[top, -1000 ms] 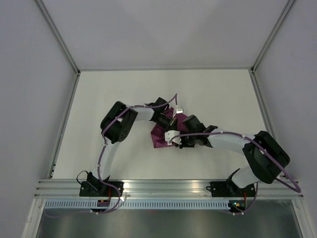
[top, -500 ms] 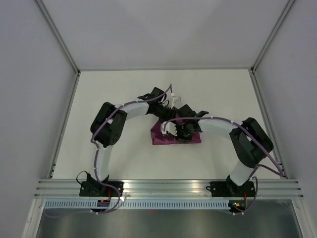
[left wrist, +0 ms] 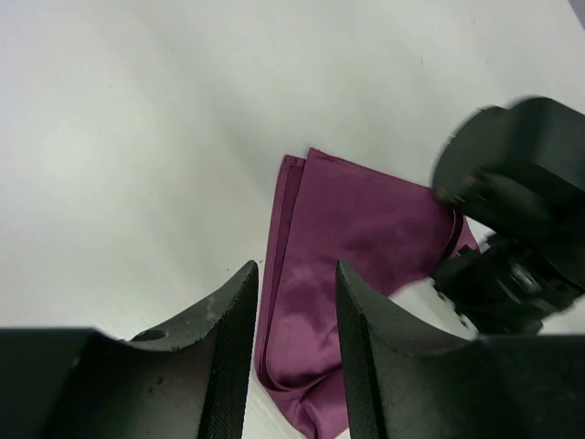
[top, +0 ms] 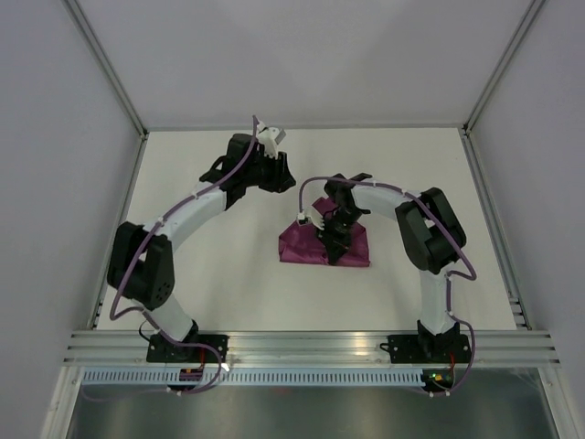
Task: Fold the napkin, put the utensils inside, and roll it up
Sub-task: Roll the napkin at the center of the board.
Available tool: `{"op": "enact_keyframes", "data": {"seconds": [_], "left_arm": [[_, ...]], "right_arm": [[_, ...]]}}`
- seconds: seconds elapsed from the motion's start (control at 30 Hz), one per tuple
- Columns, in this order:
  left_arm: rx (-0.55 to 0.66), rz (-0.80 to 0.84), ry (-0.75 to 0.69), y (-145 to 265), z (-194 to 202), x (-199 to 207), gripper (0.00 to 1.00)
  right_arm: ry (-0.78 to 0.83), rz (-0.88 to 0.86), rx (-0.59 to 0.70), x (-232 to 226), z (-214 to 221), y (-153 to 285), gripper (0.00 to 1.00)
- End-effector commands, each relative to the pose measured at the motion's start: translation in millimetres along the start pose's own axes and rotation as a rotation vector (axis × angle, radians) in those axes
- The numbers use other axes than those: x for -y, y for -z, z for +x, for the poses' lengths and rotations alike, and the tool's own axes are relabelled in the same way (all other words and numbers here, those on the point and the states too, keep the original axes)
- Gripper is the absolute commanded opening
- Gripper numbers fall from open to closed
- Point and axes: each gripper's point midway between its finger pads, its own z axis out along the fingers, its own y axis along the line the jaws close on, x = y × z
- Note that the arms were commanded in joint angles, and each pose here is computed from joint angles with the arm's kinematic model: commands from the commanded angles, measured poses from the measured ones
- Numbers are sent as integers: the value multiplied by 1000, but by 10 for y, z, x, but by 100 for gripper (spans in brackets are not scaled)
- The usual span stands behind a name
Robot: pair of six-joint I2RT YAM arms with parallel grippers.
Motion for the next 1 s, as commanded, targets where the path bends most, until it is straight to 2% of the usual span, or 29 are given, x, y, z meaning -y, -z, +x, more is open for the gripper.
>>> {"op": "enact_keyframes", "data": {"seconds": [0.0,0.2,0.23,0.43,0.57,0.97], "left_arm": [[221,-72,-21,431,-465,97,45],[325,-107,-152,700,-392,284,46],[355,-88,-186,773,-410,433,46],[348,-47,-409,781,-37,945,48],[231,-14,-569,624,419,1192,49],[-123,74,-818,-48,1666,1537,50]], "right_arm": [[-148,-210,-135,-207,382,-184,9],[-174,-275,-148,3,362,-207,9],[-167,-277,-150,28,369,-208,10],[-182,-297,-175,149,388,-278,10],[-191,-312,-176,222,415,-327,10],[-226,-325,-160,343,459,-374,10]]}}
